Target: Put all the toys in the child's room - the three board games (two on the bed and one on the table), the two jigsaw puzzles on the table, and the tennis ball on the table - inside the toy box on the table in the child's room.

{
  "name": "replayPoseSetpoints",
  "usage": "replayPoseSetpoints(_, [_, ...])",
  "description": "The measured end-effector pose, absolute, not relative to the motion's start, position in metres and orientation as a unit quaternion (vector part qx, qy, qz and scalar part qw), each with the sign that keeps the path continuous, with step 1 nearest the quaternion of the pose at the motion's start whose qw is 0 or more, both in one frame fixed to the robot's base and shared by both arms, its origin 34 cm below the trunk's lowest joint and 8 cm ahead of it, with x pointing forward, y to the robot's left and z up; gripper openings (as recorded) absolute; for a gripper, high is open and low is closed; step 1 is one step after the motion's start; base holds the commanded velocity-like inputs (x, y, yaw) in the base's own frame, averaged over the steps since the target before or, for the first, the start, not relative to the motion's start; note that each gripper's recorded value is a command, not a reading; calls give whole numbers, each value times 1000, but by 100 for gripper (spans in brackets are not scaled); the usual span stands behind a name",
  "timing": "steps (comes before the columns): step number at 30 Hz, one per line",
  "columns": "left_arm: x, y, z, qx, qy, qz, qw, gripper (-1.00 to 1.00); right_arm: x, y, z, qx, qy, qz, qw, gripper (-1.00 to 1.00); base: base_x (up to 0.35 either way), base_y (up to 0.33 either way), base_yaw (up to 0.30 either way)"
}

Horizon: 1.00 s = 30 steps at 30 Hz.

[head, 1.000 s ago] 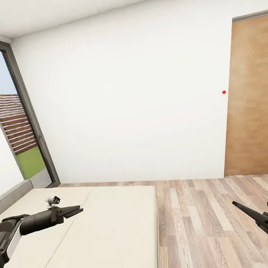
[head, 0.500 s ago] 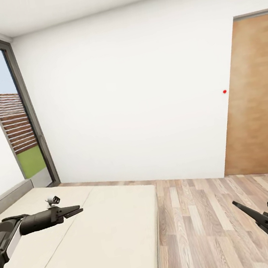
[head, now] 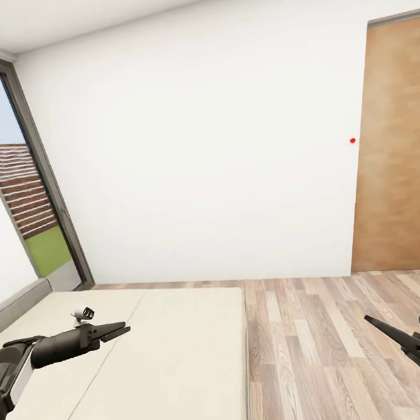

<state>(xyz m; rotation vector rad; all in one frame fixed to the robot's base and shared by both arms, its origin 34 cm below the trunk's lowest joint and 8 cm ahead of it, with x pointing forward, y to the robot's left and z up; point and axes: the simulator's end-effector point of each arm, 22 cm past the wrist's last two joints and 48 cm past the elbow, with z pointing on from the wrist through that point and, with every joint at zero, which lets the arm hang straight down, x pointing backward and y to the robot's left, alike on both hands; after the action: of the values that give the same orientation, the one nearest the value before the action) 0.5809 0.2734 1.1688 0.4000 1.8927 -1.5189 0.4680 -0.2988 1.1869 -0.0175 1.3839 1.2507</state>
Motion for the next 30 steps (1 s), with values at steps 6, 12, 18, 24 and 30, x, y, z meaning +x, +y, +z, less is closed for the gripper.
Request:
replayPoseSetpoints(6, [581, 273, 1168, 153, 726, -582, 334, 100, 468, -300, 1187, -7, 596, 538, 597, 100, 0, 0, 0])
replayPoseSetpoints(12, [581, 273, 1168, 153, 726, -582, 333, 100, 468, -300, 1187, -7, 595, 538, 597, 100, 0, 0, 59])
replayPoseSetpoints(18, [581, 273, 1168, 153, 726, -582, 333, 100, 468, -299, 1187, -7, 596, 537, 597, 100, 0, 0, 208])
replayPoseSetpoints(24, [581, 273, 1168, 153, 726, -582, 333, 100, 468, -299, 1187, -8, 596, 537, 597, 100, 0, 0, 268])
replayPoseSetpoints(30, [581, 274, 1168, 153, 726, -582, 334, 100, 468, -299, 1187, -8, 596, 537, 597, 100, 0, 0, 285])
